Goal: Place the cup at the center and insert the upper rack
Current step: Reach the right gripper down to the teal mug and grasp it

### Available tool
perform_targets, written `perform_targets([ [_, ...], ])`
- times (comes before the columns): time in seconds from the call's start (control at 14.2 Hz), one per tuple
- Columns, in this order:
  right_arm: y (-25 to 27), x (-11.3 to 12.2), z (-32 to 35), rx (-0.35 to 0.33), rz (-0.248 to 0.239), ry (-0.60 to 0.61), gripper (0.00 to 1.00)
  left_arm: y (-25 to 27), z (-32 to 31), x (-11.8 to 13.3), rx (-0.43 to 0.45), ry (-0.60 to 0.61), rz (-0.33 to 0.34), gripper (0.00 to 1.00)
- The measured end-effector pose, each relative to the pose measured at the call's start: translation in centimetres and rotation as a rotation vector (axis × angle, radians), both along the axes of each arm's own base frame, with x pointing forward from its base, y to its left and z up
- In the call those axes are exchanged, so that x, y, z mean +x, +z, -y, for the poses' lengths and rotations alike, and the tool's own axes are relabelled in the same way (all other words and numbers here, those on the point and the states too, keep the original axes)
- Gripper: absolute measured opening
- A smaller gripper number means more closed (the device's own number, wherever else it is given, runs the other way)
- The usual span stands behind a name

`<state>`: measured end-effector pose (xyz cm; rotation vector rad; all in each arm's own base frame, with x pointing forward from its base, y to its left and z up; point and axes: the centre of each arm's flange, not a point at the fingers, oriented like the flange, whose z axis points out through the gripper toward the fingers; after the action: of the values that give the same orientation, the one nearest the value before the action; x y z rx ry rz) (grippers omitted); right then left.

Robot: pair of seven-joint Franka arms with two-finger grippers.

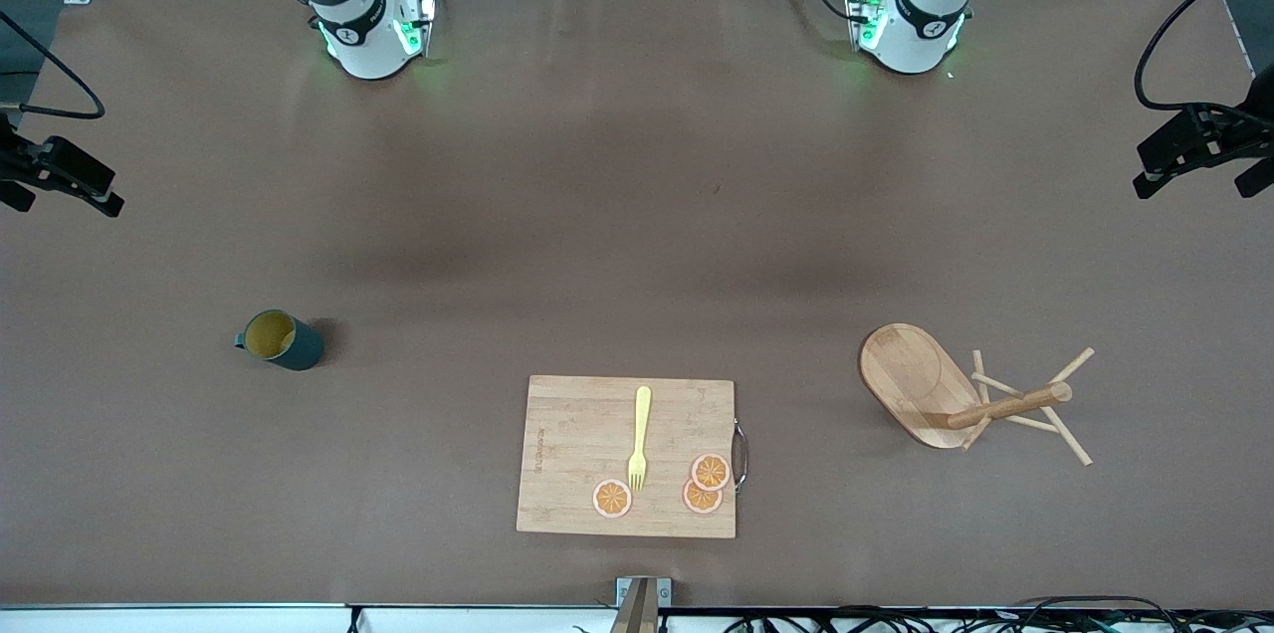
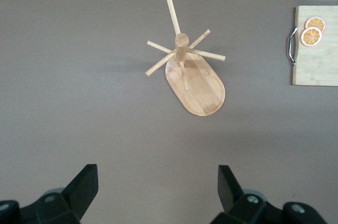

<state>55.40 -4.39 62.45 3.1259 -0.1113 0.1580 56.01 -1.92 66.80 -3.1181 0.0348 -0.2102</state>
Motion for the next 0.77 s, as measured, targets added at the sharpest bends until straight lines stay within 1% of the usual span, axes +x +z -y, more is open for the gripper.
perform_targets([
  [0.14,-1.1,0.6,-0.4,0.001,-0.019,0.008,1.0,0.0,0.0,0.0,0.0,0.0,0.0,1.0],
  [0.28,-3.9,1.9,-0.4,0.003,-0.068,0.009,1.0,0.0,0.1,0.0,0.0,-0.001,0.0,1.0],
  [0.35,-6.1,2.8,-0.5,0.004,-0.105,0.012,1.0,0.0,0.1,0.0,0.0,-0.001,0.0,1.0],
  [0.63,-18.9,7.8,-1.9,0.006,-0.246,0.039,1.0,0.0,0.1,0.0,0.0,-0.001,0.0,1.0],
  [0.7,-22.1,9.0,-2.2,0.006,-0.264,0.044,1.0,0.0,0.1,0.0,0.0,-0.001,0.0,1.0],
  [0.77,-24.9,10.1,-2.6,0.004,-0.271,0.051,1.0,0.0,0.1,0.0,0.0,-0.001,0.0,1.0],
])
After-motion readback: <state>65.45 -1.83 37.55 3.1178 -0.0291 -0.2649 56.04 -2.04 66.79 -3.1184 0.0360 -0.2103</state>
